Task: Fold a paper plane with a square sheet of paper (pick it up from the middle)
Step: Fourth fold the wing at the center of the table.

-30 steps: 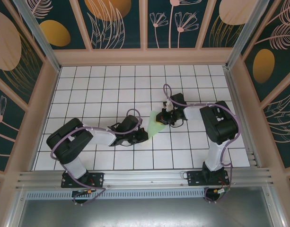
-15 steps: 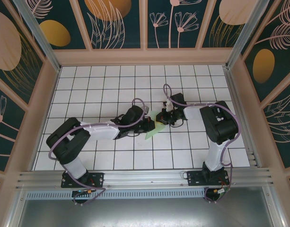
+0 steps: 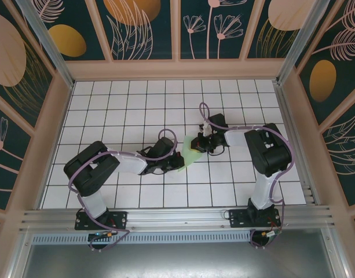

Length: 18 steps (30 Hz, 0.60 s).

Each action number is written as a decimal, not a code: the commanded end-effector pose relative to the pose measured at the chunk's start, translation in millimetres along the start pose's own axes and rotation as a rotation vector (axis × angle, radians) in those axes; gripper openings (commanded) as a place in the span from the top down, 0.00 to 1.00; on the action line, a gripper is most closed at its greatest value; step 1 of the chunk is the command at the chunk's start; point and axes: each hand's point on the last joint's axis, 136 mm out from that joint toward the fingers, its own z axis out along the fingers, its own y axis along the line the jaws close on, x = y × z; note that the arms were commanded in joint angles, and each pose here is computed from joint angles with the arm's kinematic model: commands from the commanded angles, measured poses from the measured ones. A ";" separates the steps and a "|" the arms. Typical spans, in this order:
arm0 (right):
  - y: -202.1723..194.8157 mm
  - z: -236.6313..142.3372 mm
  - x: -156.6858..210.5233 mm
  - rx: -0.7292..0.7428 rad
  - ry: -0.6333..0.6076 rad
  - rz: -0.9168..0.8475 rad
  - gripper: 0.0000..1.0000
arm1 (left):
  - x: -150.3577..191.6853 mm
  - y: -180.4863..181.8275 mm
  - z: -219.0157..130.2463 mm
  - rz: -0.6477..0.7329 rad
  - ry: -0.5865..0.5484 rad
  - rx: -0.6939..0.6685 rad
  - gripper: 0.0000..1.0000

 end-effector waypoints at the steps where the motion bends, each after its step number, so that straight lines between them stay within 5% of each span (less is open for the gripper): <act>1: 13.1 -8.9 -12.3 0.008 -0.072 -0.120 0.96 | 41.1 51.4 -1.0 -0.083 0.116 -0.141 1.00; 5: 36.9 -14.6 -4.7 -0.047 -0.079 -0.205 0.96 | 40.9 52.3 -1.3 -0.081 0.114 -0.141 1.00; 18: 21.0 11.5 57.1 -0.029 0.081 -0.191 0.96 | 40.3 51.5 0.7 -0.074 0.119 -0.145 1.00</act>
